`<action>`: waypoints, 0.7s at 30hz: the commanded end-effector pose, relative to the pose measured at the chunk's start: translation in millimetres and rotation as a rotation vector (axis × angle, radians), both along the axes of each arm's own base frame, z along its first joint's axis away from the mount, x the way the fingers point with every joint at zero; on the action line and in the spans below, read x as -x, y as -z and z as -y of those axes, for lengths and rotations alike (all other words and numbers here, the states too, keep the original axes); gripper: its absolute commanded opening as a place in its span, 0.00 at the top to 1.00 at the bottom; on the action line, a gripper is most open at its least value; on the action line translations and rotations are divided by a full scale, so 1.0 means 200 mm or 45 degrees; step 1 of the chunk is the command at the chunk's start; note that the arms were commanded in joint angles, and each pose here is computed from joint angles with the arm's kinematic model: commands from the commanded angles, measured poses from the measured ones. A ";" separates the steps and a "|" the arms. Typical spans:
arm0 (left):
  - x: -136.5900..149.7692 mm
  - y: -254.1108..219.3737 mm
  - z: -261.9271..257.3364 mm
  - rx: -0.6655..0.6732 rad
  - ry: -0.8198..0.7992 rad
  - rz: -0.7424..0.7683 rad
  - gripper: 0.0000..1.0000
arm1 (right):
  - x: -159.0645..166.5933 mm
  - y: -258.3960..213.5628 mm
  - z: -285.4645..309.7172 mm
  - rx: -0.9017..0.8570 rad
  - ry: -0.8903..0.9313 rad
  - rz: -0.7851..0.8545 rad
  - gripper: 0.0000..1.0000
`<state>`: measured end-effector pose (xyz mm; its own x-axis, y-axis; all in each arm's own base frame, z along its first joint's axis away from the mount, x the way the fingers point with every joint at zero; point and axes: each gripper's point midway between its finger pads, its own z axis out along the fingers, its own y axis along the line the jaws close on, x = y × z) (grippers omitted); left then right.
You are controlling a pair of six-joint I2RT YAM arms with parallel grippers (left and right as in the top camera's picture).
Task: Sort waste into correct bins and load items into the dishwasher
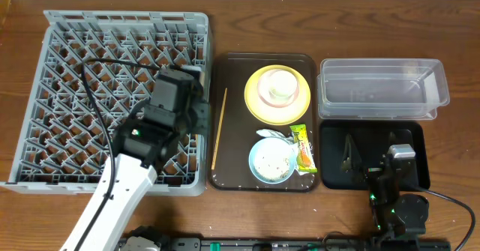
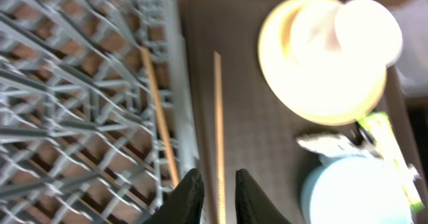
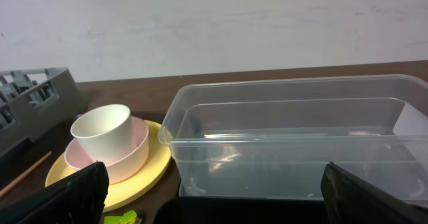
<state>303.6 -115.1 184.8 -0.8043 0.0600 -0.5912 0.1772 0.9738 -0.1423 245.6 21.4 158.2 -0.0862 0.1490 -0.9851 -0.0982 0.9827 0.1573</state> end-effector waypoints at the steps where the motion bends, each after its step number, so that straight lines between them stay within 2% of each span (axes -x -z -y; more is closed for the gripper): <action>1: 0.06 0.08 0.10 0.030 0.070 -0.093 0.86 | 0.00 0.01 0.00 -0.014 0.002 -0.009 0.01; 5: 0.07 0.20 0.14 -0.039 0.097 -0.177 0.85 | 0.00 0.01 0.00 -0.014 0.002 -0.009 0.01; 7: 0.06 0.27 0.15 -0.075 0.099 -0.220 0.73 | 0.00 0.01 0.00 -0.014 0.002 -0.009 0.01; 8: 0.06 0.31 0.15 -0.087 0.100 -0.245 0.72 | 0.00 0.01 0.00 -0.014 0.002 -0.009 0.01; 21: 0.04 0.71 0.16 -0.202 0.096 -0.498 0.69 | 0.00 0.01 0.00 -0.014 0.002 -0.009 0.01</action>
